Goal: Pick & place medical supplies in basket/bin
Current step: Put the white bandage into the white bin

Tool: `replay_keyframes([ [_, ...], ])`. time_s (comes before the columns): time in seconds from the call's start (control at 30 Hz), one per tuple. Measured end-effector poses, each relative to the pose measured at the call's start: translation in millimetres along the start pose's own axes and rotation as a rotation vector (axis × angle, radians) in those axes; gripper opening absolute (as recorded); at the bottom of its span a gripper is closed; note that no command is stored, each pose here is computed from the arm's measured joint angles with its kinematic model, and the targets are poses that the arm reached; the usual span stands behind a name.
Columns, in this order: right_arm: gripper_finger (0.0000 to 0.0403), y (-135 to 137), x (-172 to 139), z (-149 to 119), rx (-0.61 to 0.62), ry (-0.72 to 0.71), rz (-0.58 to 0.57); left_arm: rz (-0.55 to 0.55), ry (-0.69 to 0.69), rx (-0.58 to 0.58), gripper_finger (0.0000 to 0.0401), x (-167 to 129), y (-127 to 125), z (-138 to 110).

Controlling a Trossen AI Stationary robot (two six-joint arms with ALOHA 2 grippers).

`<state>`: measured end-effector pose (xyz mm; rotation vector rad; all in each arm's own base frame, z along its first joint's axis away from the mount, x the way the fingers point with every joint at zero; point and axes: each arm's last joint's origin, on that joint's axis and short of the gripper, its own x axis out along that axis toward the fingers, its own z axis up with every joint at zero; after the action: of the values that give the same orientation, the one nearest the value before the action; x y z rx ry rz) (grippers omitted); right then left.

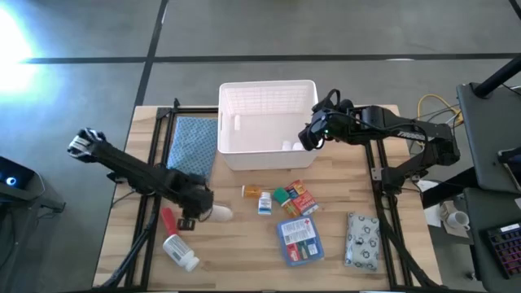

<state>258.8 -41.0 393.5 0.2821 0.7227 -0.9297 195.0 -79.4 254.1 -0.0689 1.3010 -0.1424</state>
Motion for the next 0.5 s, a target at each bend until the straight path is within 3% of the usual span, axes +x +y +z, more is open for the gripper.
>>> replay_keyframes([
  [0.13,0.0254,0,0,0,0.0,0.0,0.0,0.02,-0.352,-0.037,0.0104,-74,-2,15],
  [0.3,0.0255,-1,0,1,-0.003,-0.024,-0.029,0.328,-0.834,-0.077,0.0113,-152,15,30],
  [0.43,0.025,3,-5,0,-0.008,-0.09,-0.078,0.561,-0.979,-0.063,0.0115,-180,48,48],
  [0.5,0.0249,6,-10,0,-0.008,-0.125,-0.089,0.602,-1.01,-0.094,0.0115,-182,76,61],
])
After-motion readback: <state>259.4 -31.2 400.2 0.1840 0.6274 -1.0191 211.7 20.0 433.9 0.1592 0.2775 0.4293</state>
